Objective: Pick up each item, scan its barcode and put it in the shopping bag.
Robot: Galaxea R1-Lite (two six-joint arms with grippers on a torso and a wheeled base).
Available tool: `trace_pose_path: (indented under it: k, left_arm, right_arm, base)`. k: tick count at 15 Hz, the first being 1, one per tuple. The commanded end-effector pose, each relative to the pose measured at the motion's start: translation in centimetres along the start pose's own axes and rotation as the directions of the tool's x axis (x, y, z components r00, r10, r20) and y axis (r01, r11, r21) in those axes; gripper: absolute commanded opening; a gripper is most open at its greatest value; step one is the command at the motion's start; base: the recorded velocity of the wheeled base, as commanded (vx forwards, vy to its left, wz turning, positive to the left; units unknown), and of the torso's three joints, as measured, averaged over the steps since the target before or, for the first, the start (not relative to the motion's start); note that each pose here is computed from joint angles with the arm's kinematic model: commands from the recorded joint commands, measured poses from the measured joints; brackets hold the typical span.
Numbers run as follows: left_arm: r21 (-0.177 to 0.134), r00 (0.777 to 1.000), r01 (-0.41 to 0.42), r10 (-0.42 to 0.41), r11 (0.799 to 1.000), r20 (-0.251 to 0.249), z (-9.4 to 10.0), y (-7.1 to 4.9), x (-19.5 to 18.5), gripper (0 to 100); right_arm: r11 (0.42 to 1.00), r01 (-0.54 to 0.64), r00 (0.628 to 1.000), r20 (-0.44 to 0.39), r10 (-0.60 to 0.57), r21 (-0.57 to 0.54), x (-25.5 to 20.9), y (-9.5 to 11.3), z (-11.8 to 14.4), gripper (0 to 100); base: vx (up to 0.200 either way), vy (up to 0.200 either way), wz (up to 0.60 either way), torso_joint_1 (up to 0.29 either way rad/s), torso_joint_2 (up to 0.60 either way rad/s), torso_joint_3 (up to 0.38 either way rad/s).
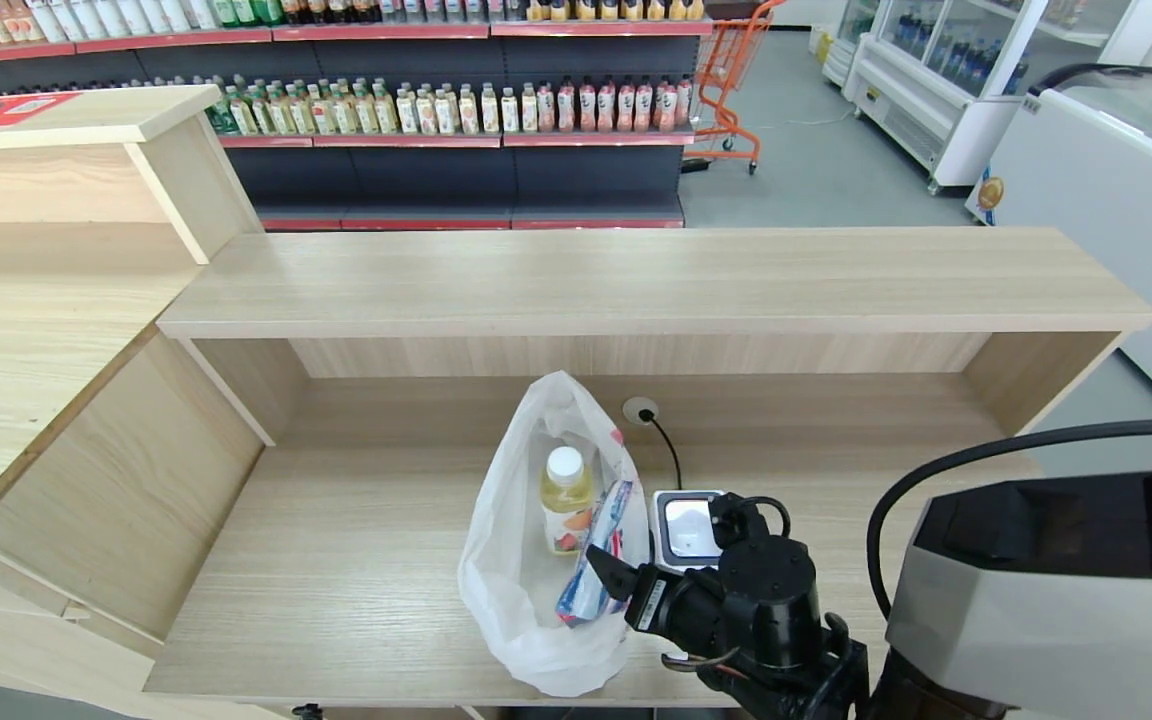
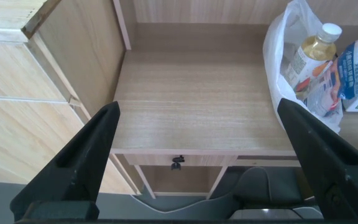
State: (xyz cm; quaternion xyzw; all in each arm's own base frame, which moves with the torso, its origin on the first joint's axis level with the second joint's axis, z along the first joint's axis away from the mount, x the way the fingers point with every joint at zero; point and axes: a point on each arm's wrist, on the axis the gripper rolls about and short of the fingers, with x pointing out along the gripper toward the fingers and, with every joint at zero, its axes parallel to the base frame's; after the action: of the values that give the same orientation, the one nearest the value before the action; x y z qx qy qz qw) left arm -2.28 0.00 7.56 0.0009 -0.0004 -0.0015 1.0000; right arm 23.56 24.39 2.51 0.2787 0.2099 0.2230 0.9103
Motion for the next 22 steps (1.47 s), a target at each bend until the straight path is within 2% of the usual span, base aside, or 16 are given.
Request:
trace_pose_path:
  k: [1, 4, 8, 10, 12, 13, 14, 17, 20, 21, 22]
  left_arm:
    - [0.000, 1.000, 0.000, 0.000, 1.000, 0.001, 0.0, 0.0, 0.0, 100]
    - [0.000, 1.000, 0.000, 0.000, 1.000, 0.001, 0.0, 0.0, 0.0, 100]
    - [0.000, 1.000, -0.001, 0.001, 1.000, 0.001, 0.0, 0.0, 0.0, 100]
    - [0.000, 1.000, -0.001, 0.001, 1.000, 0.001, 0.0, 0.0, 0.0, 100]
    - [0.000, 1.000, 0.000, 0.000, 1.000, 0.001, 0.0, 0.0, 0.0, 100]
    - [0.000, 1.000, 0.000, 0.000, 1.000, 0.001, 0.0, 0.0, 0.0, 100]
    - [0.000, 1.000, -0.001, 0.001, 1.000, 0.001, 0.0, 0.0, 0.0, 100]
    - [0.000, 1.000, 0.000, 0.000, 1.000, 0.001, 0.0, 0.0, 0.0, 100]
    - [0.000, 1.000, -0.001, 0.001, 1.000, 0.001, 0.0, 0.0, 0.0, 100]
    - [0.000, 1.000, -0.001, 0.001, 1.000, 0.001, 0.0, 0.0, 0.0, 100]
    - [0.000, 1.000, 0.000, 0.000, 1.000, 0.001, 0.0, 0.0, 0.0, 100]
  right_arm:
    - [1.000, -0.020, 1.000, 0.021, 0.020, 0.007, -0.1, 0.6, 0.6, 100]
    - [0.999, -0.050, 0.997, 0.066, 0.048, 0.022, -0.4, 1.3, 2.1, 100]
    - [0.998, -0.061, 0.995, 0.080, 0.062, -0.011, -1.8, 1.9, 3.3, 100]
    - [0.994, -0.033, 0.995, 0.095, 0.043, -0.105, -3.4, 1.3, 4.7, 100]
    - [0.988, 0.027, 0.995, 0.094, -0.013, -0.152, -4.4, 0.8, 6.3, 100]
    - [0.984, 0.071, 0.992, 0.112, -0.053, -0.165, -5.3, 0.3, 8.0, 100]
    - [0.980, 0.097, 0.988, 0.133, -0.074, -0.176, -6.6, 0.3, 9.6, 100]
    - [0.942, 0.117, 0.983, 0.172, -0.065, -0.315, -13.9, 1.7, 13.3, 100]
    - [0.859, 0.161, 0.982, 0.166, -0.090, -0.486, -20.4, 0.4, 13.6, 100]
    - [0.836, 0.195, 0.977, 0.176, -0.120, -0.514, -21.7, -0.2, 13.4, 100]
    - [0.829, 0.224, 0.973, 0.163, -0.161, -0.513, -23.2, -1.6, 12.1, 100]
  base:
    - [0.000, 0.000, 0.00, 0.000, 0.00, 0.000]
    - [0.000, 0.000, 0.00, 0.000, 0.00, 0.000]
    - [0.000, 0.000, 0.00, 0.000, 0.00, 0.000]
    - [0.000, 0.000, 0.00, 0.000, 0.00, 0.000]
    - [0.000, 0.000, 0.00, 0.000, 0.00, 0.000]
    - [0.000, 0.000, 0.00, 0.000, 0.00, 0.000]
    - [0.000, 0.000, 0.00, 0.000, 0.00, 0.000]
    - [0.000, 0.000, 0.00, 0.000, 0.00, 0.000]
    - [0.000, 0.000, 0.00, 0.000, 0.00, 0.000]
    - [0.000, 0.000, 0.00, 0.000, 0.00, 0.000]
    - [0.000, 0.000, 0.00, 0.000, 0.00, 0.000]
